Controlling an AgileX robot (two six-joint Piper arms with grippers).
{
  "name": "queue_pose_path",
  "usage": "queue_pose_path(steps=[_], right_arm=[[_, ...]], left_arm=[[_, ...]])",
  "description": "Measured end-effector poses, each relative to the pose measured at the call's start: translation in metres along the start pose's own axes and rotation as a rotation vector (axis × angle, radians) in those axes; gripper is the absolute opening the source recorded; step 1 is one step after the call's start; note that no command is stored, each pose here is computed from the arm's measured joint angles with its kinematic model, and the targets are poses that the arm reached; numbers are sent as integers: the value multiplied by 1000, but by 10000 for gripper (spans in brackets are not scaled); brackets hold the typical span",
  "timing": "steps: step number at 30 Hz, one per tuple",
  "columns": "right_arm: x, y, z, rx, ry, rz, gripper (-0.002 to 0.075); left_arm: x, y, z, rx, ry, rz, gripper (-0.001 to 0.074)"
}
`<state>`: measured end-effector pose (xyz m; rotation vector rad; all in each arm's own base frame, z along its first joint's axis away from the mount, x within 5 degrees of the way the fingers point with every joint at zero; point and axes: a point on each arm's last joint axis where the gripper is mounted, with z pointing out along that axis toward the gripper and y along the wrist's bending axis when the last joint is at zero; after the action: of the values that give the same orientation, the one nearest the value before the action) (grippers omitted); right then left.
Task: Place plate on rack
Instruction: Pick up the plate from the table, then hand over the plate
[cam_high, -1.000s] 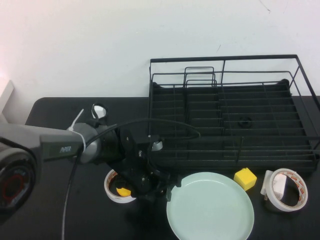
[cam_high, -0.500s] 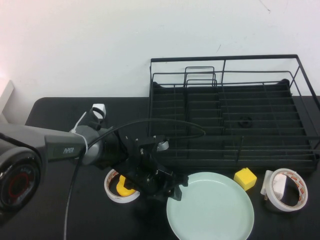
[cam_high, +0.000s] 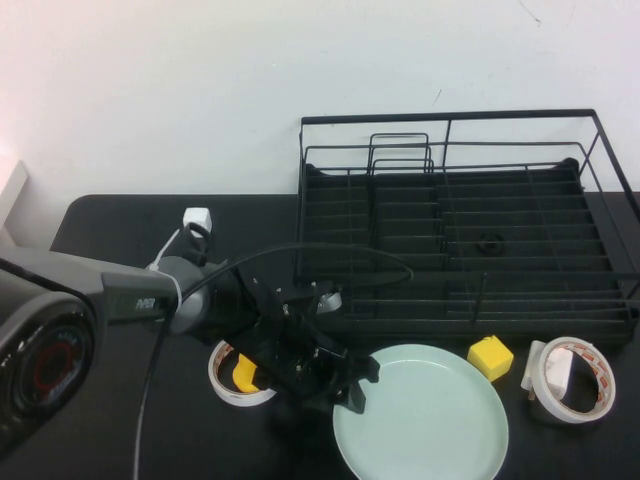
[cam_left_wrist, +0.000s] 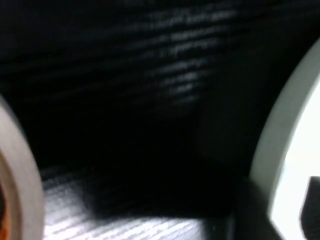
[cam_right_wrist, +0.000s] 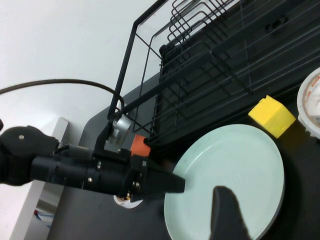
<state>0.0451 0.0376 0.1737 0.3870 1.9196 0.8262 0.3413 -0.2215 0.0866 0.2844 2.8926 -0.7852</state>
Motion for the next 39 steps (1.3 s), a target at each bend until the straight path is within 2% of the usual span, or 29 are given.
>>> queue_pose_path(steps=[4, 8, 17, 25, 32, 39], right_arm=[[0, 0, 0, 0, 0, -2, 382], [0, 0, 0, 0, 0, -4, 382], [0, 0, 0, 0, 0, -17, 383], [0, 0, 0, -4, 3, -14, 383], [5, 8, -3, -48, 88, 0, 384], [-8, 24, -3, -41, 194, -57, 388]], left_arm=[[3, 1, 3, 6, 29, 0, 90], [3, 3, 4, 15, 34, -3, 16], [-6, 14, -10, 235, 26, 55, 7], [-4, 14, -14, 302, 47, 156, 7], [-4, -2, -38, 333, 22, 243, 7], [-7, -44, -84, 289, -114, 430, 6]])
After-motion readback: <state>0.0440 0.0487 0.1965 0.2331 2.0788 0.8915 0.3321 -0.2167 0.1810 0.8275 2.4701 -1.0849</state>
